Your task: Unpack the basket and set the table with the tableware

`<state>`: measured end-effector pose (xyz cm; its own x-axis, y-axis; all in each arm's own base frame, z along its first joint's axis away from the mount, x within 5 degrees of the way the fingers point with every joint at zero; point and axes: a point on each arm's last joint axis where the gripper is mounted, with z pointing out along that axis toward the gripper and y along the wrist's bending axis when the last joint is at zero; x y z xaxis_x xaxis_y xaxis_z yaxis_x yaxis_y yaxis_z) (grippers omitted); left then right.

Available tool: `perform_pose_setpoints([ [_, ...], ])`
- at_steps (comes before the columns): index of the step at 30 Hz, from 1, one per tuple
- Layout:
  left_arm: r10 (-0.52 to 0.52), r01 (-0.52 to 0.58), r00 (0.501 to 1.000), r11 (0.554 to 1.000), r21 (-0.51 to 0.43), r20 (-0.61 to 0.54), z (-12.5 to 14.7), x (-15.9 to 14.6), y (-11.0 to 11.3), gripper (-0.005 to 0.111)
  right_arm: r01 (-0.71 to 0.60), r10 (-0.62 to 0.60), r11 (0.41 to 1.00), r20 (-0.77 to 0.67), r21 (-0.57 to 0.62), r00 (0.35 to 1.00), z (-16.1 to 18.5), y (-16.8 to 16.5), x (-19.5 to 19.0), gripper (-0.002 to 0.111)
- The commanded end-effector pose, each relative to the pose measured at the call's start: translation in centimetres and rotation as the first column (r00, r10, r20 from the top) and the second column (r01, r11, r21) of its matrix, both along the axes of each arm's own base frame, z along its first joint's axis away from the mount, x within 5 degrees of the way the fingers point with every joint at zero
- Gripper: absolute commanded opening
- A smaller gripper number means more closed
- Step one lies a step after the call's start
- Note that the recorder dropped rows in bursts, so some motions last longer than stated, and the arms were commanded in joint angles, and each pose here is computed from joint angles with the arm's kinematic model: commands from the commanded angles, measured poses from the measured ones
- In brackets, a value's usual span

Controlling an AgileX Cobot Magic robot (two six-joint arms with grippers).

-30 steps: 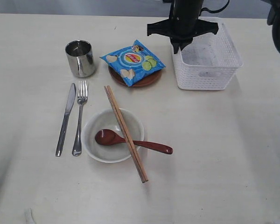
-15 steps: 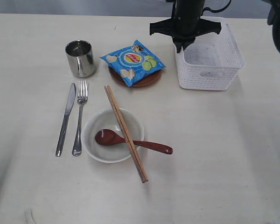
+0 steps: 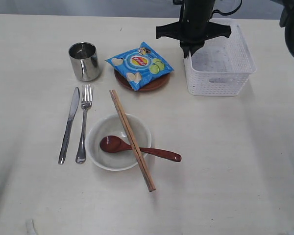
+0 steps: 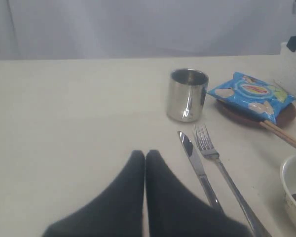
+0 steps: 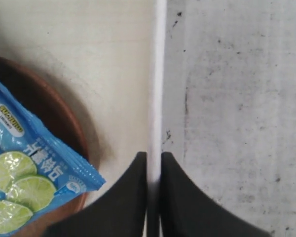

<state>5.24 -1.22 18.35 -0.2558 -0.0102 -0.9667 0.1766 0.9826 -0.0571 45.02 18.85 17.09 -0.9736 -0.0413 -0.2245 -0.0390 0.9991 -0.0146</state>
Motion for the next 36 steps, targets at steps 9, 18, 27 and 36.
perform_pose_setpoints([
  [9, -0.007, 0.007, 1.0, 1.0, 0.003, 0.002, -0.1, 0.0, 0.0, 0.0, -0.005, 0.004, 0.999, 0.019, 0.037, 1.0, 1.4, -0.1, -0.1, 0.044],
  [18, -0.007, 0.007, 1.0, 1.0, 0.003, 0.002, -0.1, 0.0, 0.0, 0.0, -0.141, 0.145, 0.989, 0.18, -0.037, 0.973, 9.5, -1.5, -1.7, 0.038],
  [27, -0.007, 0.007, 1.0, 1.0, 0.003, 0.002, -0.1, 0.0, 0.0, 0.0, -0.226, 0.214, 0.974, 0.353, -0.006, 0.911, 16.4, -2.5, -4.8, -0.001],
  [36, -0.007, 0.007, 1.0, 1.0, 0.003, 0.002, -0.1, 0.0, 0.0, 0.0, -0.419, 0.286, 0.907, 0.66, 0.047, 0.695, 15.9, -4.6, -13.2, -0.001],
])
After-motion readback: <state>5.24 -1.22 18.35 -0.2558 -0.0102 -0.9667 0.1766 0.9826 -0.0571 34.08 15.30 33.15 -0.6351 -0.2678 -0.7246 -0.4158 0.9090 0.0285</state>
